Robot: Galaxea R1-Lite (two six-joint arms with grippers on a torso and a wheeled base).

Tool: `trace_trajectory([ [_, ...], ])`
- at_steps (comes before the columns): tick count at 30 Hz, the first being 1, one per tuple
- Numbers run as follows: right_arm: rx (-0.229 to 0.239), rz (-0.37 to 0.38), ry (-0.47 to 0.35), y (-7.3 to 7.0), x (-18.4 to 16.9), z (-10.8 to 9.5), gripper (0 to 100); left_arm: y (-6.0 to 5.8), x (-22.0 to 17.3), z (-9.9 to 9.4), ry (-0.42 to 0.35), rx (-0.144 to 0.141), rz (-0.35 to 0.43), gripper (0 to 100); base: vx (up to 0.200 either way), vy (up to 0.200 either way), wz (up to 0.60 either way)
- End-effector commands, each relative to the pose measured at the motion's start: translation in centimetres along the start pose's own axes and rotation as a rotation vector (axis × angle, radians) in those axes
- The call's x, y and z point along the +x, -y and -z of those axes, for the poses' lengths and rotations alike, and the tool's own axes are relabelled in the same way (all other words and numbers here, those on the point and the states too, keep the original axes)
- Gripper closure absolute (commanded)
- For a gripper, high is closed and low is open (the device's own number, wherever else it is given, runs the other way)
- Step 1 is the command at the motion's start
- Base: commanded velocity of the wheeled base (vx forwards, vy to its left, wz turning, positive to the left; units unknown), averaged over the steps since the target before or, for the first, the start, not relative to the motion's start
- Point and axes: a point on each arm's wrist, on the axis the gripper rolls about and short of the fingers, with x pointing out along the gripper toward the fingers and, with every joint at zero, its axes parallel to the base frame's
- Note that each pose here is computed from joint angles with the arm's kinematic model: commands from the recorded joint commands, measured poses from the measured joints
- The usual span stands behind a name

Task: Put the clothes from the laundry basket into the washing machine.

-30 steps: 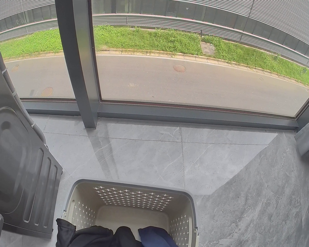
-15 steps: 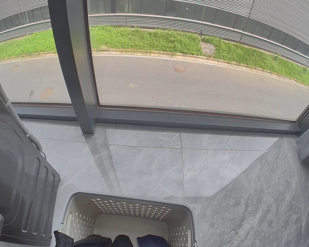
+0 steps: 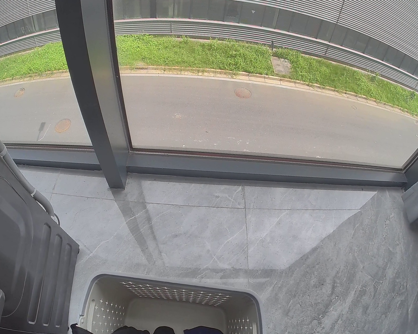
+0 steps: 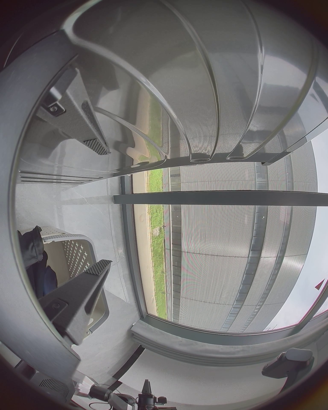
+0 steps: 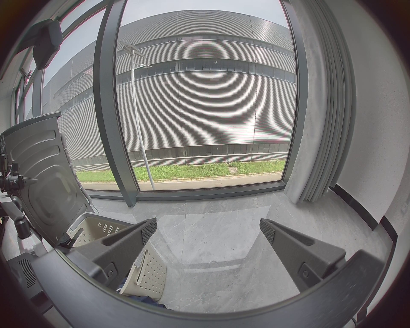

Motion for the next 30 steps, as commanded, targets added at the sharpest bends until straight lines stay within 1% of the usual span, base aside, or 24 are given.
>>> trace_trajectory([
  [1, 0.000, -0.001, -0.005, 0.01, 0.04, 0.52, 0, -0.01, 0.02, 0.48, -0.003, 0.000, 0.000, 0, 0.000, 0.000, 0.00],
  [19, 0.002, -0.001, -0.005, 0.01, 0.04, 0.52, 0, 0.00, 0.02, 0.48, -0.003, 0.000, 0.001, 0, 0.000, 0.000, 0.00],
  [20, 0.008, 0.002, -0.005, 0.02, 0.04, 0.52, 0, 0.00, 0.02, 0.48, -0.003, -0.003, 0.004, 0, 0.000, 0.000, 0.00],
  [25, 0.003, 0.001, -0.005, 0.02, 0.04, 0.52, 0, 0.01, 0.02, 0.48, -0.003, -0.003, 0.006, 0, 0.000, 0.000, 0.00],
  [30, 0.003, 0.001, -0.005, 0.02, 0.04, 0.52, 0, 0.00, 0.02, 0.48, -0.003, -0.002, 0.004, 0, -0.200, 0.000, 0.00],
])
